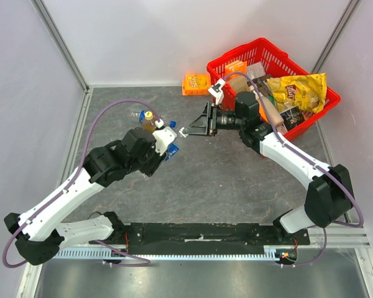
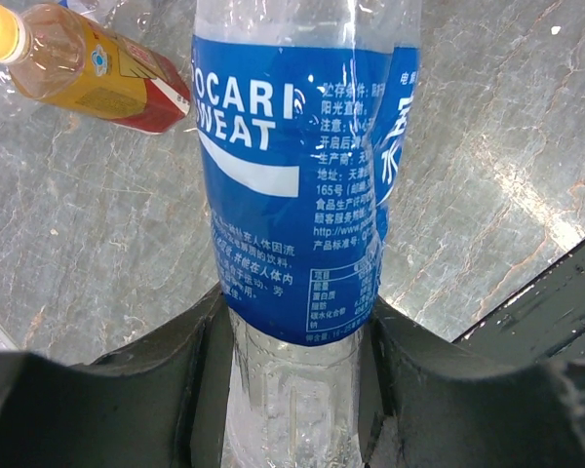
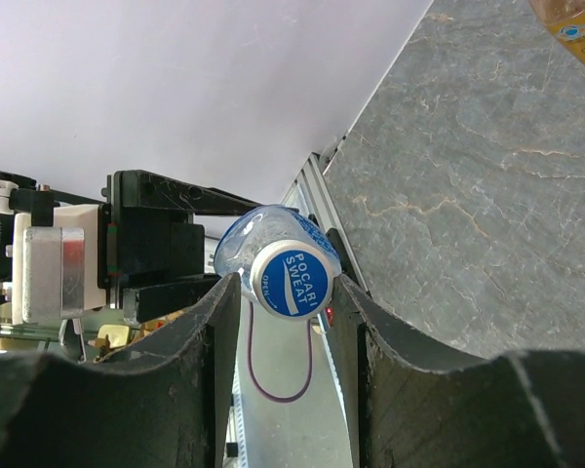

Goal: Unscrew the bottle caps
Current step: Unscrew the bottle cap from the plastic bottle.

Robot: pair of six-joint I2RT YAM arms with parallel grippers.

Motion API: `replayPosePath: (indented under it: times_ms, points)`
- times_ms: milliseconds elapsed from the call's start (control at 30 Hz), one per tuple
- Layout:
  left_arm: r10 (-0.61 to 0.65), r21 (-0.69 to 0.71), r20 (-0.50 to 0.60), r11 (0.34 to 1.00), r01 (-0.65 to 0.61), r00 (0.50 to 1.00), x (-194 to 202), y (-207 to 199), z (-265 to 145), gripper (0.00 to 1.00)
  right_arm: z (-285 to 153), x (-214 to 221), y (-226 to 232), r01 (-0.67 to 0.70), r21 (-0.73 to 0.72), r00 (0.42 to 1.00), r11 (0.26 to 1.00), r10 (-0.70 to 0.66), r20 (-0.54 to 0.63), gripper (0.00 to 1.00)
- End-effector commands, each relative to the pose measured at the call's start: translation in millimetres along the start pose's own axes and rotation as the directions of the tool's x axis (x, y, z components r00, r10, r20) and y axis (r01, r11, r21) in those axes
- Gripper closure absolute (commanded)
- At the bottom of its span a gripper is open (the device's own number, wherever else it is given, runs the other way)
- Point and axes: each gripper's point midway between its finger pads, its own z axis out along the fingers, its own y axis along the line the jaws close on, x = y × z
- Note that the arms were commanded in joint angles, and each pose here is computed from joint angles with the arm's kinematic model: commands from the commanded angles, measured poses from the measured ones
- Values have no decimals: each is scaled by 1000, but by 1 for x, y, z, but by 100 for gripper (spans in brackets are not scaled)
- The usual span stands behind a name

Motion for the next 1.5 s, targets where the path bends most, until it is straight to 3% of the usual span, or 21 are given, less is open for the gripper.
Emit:
replayPosePath:
  times_ms: [0, 100, 300, 400, 533, 733, 1067, 1467]
  points:
    - [-14, -12, 35, 1000, 15, 999, -7, 1, 0, 72, -4, -2, 26, 49, -81, 999, 995, -49, 1, 51]
    - [-12, -14, 33, 1000, 13, 999, -7, 1, 1, 72, -4, -2, 26, 48, -82, 999, 995, -48, -2, 50]
    - [-9, -13, 28, 1000, 10, 1000, -7, -1, 4, 72, 0, 3, 25, 46, -86, 999, 995, -48, -18, 58]
    - [-10, -17, 28, 1000, 10, 1000, -7, -1, 5, 73, 2, 6, 24, 47, -88, 998, 995, -50, -28, 71]
    - [-15, -25, 24, 1000, 15, 1000, -5, -1, 7, 73, 4, 9, 22, 51, -87, 998, 995, -54, -36, 100]
    - [-42, -7, 46, 999, 43, 998, -9, -4, 6, 74, 2, 13, 16, 119, -64, 992, 991, -122, -36, 100]
    - [-104, 170, 164, 982, 76, 981, -32, -32, -11, 74, -14, 15, 45, 278, -157, 960, 948, -272, 59, 100]
    - [-219, 459, 261, 885, 79, 940, -53, -78, -48, 75, -42, 30, 89, 486, -265, 874, 833, -457, 164, 100]
